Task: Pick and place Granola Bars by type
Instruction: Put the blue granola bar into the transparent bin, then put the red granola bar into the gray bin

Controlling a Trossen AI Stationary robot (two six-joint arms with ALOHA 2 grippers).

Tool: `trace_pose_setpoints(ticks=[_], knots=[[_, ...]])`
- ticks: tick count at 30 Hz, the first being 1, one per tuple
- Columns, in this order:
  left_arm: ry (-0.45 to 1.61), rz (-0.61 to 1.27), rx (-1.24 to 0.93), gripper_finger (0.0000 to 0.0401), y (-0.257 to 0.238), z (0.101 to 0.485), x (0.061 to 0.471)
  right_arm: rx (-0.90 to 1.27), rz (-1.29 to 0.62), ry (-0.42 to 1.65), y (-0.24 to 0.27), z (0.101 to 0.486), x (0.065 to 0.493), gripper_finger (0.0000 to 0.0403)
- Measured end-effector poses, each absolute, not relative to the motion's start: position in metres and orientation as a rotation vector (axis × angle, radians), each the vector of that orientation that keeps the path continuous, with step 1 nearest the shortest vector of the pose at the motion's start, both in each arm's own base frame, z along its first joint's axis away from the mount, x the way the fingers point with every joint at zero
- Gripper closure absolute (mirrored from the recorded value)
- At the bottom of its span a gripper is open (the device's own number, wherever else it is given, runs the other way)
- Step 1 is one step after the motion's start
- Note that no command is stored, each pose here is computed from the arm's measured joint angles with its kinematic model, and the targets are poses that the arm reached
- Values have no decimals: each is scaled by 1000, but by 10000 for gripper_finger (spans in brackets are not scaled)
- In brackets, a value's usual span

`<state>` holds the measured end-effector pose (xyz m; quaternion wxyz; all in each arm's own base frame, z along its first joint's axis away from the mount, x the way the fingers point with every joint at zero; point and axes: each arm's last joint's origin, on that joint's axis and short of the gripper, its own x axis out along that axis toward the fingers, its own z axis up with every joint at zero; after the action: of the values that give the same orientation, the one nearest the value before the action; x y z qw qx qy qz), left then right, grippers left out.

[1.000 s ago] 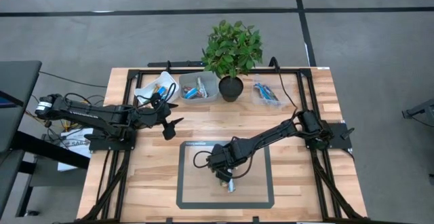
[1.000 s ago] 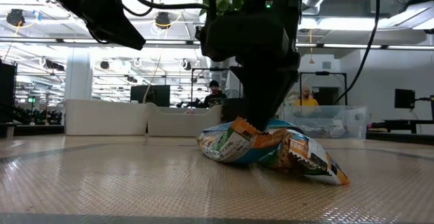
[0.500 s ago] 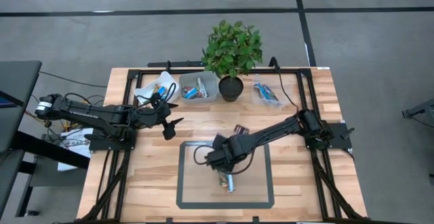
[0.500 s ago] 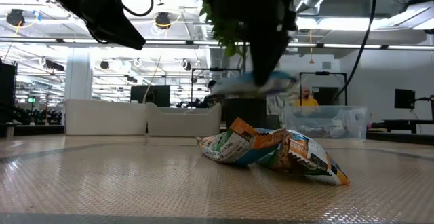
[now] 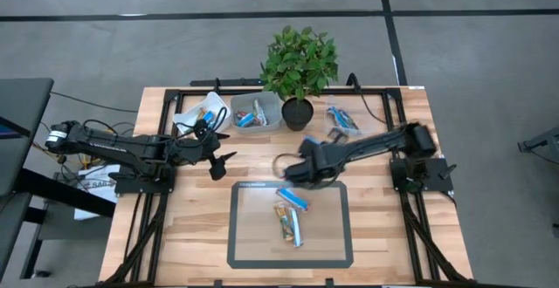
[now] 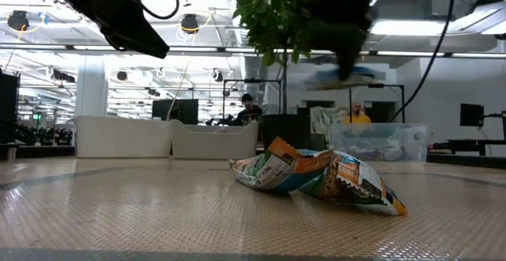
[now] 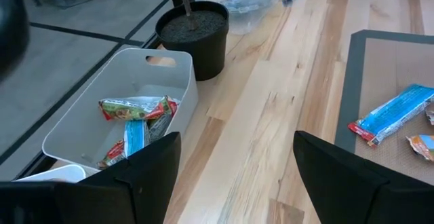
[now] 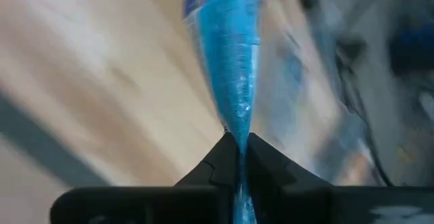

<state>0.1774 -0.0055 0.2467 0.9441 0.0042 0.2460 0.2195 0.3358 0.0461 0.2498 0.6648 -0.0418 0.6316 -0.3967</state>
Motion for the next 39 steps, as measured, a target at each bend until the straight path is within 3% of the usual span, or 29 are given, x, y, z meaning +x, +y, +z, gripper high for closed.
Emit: trace_pose_setpoints(ticks=[5, 13, 28, 32, 39], knots=[[491, 455, 11, 123, -5, 248, 178, -18, -1052, 1428, 12, 250, 293, 384], [473, 458, 9, 123, -5, 249, 179, 131, -1137, 1293, -37, 247, 253, 391], [470, 461, -10, 123, -5, 249, 179, 240, -1164, 1309, -121, 228, 241, 381], [470, 462, -12, 123, -5, 249, 179, 256, -1171, 1304, -125, 228, 240, 352], [470, 462, -11, 123, -5, 249, 179, 257, -1170, 1302, -125, 228, 240, 264]])
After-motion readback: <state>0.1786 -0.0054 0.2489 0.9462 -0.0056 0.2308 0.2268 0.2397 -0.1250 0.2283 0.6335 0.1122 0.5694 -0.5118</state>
